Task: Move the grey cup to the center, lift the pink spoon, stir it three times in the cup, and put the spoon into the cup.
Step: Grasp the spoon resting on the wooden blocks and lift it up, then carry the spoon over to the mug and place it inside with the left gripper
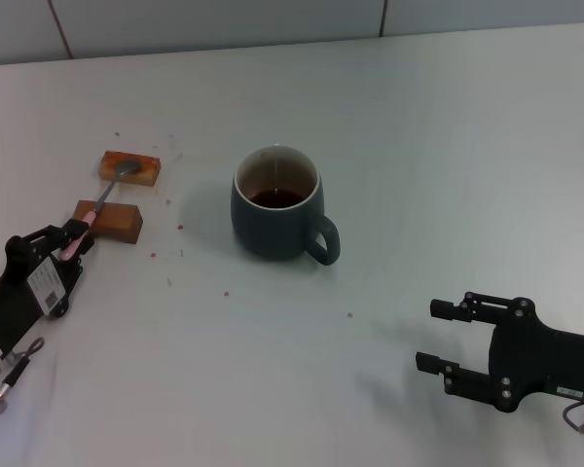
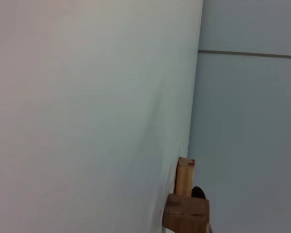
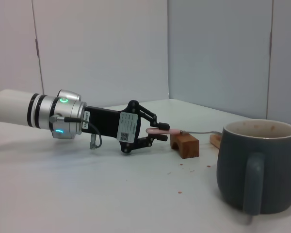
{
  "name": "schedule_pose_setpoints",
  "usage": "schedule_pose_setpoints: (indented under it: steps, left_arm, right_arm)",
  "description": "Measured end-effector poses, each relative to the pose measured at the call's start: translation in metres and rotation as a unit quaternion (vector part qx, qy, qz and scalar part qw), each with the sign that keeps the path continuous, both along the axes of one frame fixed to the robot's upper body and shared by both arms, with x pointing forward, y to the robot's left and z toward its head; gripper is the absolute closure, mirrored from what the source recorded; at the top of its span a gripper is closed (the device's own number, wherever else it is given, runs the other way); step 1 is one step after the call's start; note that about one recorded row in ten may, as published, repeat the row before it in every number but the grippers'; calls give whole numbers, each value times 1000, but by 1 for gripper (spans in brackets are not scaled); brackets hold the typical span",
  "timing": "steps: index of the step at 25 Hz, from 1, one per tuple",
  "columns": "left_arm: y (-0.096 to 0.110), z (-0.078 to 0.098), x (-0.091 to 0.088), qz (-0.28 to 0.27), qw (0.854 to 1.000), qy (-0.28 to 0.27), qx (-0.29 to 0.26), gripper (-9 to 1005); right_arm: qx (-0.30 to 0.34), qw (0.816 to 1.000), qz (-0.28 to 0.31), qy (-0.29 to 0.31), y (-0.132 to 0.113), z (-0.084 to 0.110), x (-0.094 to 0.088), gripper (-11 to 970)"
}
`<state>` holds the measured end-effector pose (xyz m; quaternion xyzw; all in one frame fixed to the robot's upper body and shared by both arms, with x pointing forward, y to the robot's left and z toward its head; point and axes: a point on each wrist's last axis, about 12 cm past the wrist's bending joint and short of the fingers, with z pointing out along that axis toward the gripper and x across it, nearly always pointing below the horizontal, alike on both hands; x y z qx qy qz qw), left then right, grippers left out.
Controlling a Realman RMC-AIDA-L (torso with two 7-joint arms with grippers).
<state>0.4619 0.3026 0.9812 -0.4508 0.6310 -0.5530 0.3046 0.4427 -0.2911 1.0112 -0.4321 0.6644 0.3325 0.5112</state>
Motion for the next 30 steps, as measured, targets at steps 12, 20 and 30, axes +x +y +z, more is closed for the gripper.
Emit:
schedule_pose_setpoints:
  steps: [12, 20, 30]
  left_arm:
    - [3, 4, -1, 0, 1000, -27, 15, 838]
    - [-1, 32, 12, -36, 988, -144, 36, 857]
    - [-3, 114, 52, -184, 885, -405, 141, 858]
  right_arm:
    - [0, 1000, -1, 1, 0, 0, 0, 335]
    - [0, 1000, -1, 1, 1, -1, 1, 334]
    - [-1, 1000, 0, 0, 2, -1, 2, 334]
